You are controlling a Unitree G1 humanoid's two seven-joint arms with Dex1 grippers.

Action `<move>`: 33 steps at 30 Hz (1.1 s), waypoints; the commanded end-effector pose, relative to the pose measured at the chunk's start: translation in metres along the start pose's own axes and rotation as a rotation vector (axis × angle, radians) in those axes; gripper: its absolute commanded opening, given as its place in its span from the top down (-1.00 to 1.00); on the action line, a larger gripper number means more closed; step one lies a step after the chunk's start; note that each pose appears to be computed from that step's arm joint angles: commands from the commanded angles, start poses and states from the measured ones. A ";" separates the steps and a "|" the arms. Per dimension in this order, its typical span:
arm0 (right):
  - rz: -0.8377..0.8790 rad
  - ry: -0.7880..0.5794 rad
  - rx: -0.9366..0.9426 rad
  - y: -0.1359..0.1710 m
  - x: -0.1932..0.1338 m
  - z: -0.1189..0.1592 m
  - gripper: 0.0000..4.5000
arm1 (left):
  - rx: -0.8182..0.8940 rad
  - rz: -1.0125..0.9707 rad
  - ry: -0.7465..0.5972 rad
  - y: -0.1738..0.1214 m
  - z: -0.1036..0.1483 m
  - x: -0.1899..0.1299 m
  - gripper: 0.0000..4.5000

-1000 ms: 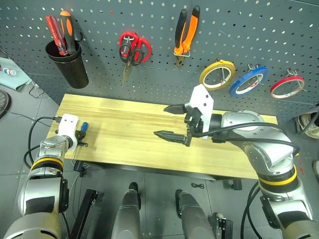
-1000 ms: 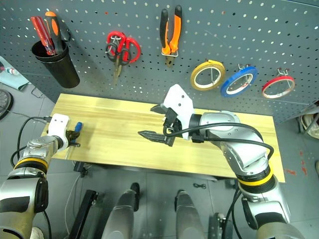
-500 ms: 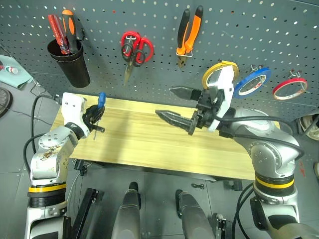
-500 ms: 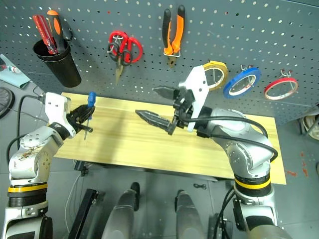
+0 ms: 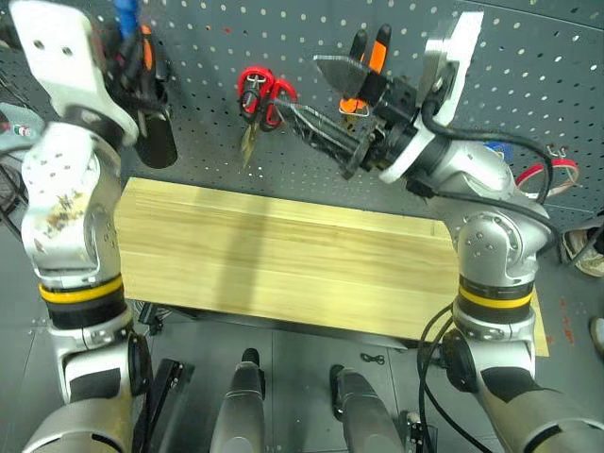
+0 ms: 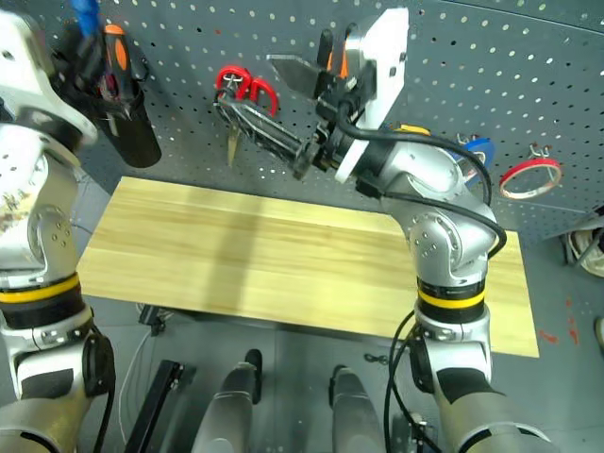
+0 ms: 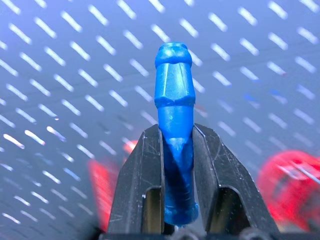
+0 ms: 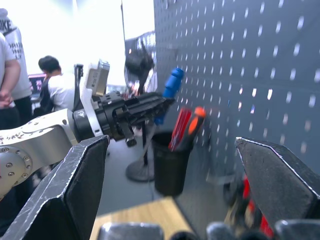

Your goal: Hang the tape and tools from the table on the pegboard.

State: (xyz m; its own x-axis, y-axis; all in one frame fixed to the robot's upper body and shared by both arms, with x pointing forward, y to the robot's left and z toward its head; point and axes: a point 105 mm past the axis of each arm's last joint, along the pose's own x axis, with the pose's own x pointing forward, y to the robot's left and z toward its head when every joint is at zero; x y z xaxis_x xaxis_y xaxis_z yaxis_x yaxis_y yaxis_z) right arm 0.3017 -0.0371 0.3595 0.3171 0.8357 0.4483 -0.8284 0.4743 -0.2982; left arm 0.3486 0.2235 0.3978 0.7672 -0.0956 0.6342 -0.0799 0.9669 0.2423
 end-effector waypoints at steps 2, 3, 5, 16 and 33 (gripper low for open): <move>-0.020 -0.087 -0.052 -0.005 0.003 0.024 -1.00 | 0.001 0.011 -0.173 0.002 0.033 0.023 0.85; -0.022 -0.092 -0.055 -0.005 0.004 0.026 -1.00 | -0.002 0.011 -0.198 0.000 0.035 0.029 0.85; -0.026 -0.103 -0.062 -0.006 0.007 0.029 -1.00 | -0.003 0.046 -0.237 0.002 0.038 0.038 0.85; -0.062 -0.065 -0.087 -0.012 0.002 0.026 -1.00 | -0.087 0.119 -0.091 0.008 -0.036 0.039 0.85; -0.136 0.216 -0.118 -0.023 -0.039 -0.017 -1.00 | -0.143 -0.127 -0.045 -0.013 -0.029 0.019 -0.96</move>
State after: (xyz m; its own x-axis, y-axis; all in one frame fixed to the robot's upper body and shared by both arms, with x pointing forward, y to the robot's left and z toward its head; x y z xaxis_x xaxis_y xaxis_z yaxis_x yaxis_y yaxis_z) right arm 0.3246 -0.0737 0.3310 0.5207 0.7943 0.3130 -0.7432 0.6022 -0.2917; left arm 0.3954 0.2293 0.3759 0.7587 -0.1279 0.6387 0.0260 0.9857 0.1665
